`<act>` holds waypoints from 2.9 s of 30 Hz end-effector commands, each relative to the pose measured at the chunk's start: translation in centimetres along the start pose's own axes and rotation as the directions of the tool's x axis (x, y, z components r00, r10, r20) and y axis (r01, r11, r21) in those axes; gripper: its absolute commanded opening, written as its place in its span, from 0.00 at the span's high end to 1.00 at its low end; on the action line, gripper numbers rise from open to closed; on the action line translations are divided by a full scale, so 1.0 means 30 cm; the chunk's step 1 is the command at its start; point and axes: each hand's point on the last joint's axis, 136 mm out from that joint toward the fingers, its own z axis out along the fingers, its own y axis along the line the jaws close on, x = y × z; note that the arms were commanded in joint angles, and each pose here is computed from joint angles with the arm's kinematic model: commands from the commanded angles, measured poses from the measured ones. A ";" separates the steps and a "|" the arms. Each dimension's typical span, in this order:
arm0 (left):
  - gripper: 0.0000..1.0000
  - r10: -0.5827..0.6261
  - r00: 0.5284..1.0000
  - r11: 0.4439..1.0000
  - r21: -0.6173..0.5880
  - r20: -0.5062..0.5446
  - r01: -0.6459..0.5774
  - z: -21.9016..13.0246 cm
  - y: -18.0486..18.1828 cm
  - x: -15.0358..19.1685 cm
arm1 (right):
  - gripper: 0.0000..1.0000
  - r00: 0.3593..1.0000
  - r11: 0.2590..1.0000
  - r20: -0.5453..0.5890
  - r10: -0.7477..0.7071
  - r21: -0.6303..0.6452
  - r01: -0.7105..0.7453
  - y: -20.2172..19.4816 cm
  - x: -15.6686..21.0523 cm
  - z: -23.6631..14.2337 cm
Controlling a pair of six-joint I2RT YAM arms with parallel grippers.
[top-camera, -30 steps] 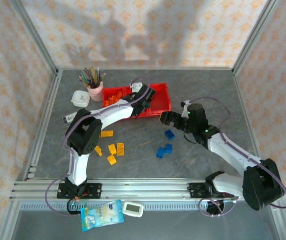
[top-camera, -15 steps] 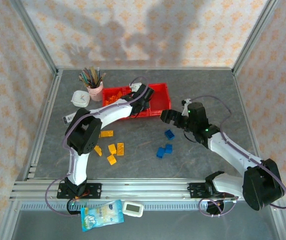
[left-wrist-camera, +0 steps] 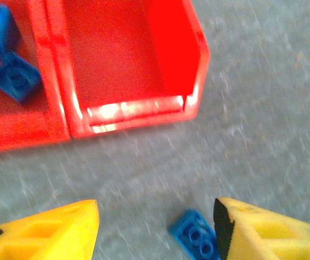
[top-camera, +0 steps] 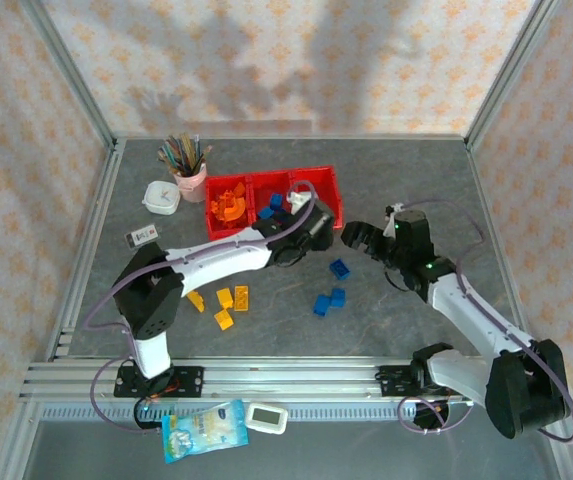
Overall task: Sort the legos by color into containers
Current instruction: Pick up the lego from the center of the table, then place the lego in the container.
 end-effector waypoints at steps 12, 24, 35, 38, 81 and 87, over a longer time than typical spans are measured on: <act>0.32 -0.041 0.990 0.999 0.022 -0.136 0.044 0.100 -0.120 0.239 | 0.00 0.994 0.982 0.045 0.103 0.153 -0.109 -0.209 0.029 -0.064; 0.33 -0.027 0.987 1.000 -0.009 -0.160 0.026 0.233 -0.152 0.289 | 0.00 0.988 0.976 0.060 0.142 0.157 -0.150 -0.271 0.022 -0.071; 0.41 0.011 0.987 0.997 -0.069 -0.159 -0.022 0.310 -0.144 0.303 | 0.00 0.988 0.976 0.057 0.141 0.159 -0.148 -0.283 0.022 -0.068; 0.44 0.026 0.987 0.994 -0.096 -0.161 -0.042 0.308 -0.126 0.308 | 0.00 0.988 0.976 0.054 0.143 0.160 -0.150 -0.285 0.024 -0.069; 0.68 -0.022 0.975 0.946 -0.312 0.222 0.093 0.028 0.355 -0.360 | 0.00 1.000 0.992 -0.017 0.001 -0.127 -0.003 0.140 -0.028 0.065; 0.68 -0.021 0.974 0.913 -0.392 0.226 0.111 0.175 0.452 -0.439 | 0.00 0.999 0.989 -0.035 -0.021 -0.146 0.016 0.205 -0.035 0.129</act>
